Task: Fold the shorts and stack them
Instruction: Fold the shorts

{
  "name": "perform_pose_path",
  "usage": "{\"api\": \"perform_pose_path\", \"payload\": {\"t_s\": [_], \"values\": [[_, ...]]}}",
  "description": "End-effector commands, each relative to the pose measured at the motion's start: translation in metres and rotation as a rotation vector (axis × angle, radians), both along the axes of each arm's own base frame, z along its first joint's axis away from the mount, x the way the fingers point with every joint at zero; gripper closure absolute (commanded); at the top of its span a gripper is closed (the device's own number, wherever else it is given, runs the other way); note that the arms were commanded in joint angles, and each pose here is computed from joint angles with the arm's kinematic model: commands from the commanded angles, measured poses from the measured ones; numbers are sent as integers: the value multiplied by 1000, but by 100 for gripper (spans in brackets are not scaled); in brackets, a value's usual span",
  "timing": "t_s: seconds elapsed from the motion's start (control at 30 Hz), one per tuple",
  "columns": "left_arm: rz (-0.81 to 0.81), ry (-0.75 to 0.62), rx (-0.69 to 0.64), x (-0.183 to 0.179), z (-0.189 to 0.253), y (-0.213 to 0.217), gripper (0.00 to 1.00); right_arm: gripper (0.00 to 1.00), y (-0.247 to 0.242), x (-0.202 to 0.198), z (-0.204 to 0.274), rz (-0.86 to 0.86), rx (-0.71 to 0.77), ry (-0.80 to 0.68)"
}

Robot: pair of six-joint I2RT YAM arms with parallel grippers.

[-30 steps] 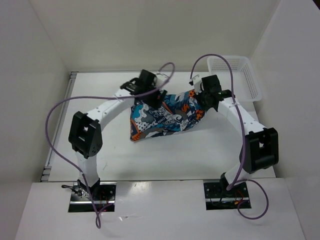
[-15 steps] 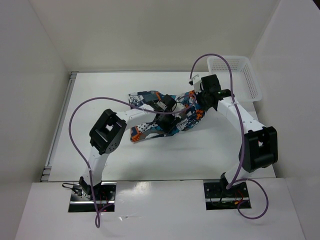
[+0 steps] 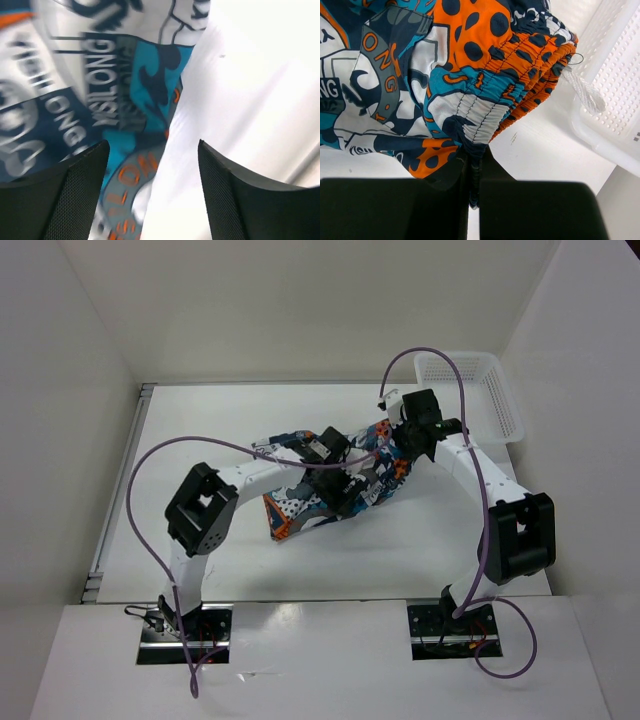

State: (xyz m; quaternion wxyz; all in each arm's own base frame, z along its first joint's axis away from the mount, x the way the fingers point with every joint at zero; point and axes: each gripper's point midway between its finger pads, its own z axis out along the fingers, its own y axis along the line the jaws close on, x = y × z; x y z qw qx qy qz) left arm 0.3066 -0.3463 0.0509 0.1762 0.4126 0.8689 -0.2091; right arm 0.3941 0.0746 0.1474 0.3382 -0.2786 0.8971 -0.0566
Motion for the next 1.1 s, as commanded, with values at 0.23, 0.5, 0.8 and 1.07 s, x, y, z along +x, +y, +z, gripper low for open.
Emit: {"api": "perform_pose_path", "payload": {"t_s": [0.23,0.5,0.8,1.07], "values": [[396,-76,94,77,20,155,21,100,0,18,32,47,-72,-132],[494,-15,183,87,-35,198,21,100,36,31,52,131,-116,-195],[426,102,52,101,-56,164,66,100,116,24,59,309,-198,-251],[426,124,-11,124,-56,159,72,100,248,-11,38,527,-164,-274]]}}
